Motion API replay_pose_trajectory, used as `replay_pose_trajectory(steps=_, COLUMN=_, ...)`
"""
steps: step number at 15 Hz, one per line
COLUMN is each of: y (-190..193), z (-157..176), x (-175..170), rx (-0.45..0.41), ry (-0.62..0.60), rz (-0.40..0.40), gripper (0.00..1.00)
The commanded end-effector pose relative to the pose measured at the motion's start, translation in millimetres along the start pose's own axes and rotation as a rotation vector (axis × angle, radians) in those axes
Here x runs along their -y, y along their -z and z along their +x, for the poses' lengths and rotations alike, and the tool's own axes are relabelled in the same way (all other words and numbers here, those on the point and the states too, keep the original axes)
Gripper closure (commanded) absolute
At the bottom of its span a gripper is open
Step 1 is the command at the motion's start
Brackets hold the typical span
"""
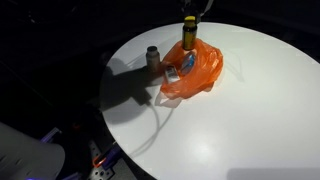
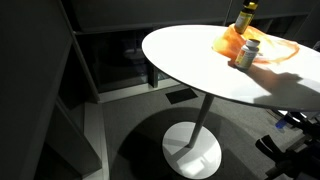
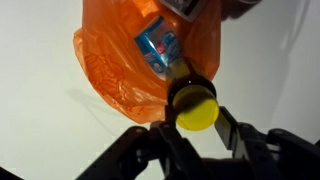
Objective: Place the yellow bottle next to the white one
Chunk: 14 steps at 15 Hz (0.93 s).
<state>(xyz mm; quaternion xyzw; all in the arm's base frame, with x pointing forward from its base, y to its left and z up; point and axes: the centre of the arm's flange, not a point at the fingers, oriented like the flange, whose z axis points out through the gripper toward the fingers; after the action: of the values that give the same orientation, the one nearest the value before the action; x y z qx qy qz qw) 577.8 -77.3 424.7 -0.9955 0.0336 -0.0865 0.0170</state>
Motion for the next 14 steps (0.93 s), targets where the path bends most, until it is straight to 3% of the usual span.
replay_pose_trajectory(steps=1, y=30, z=-7, x=33, rx=-0.037, ry=0.087, rz=0.002, gripper=0.81)
replay_pose_trajectory(steps=7, y=35, z=-9, x=80, rx=-0.037, ry=0.193, rz=0.042, gripper=0.81)
replay_pose_trajectory(steps=14, y=-2, z=-22, x=95, rx=0.075, ry=0.239, rz=0.04, gripper=0.81)
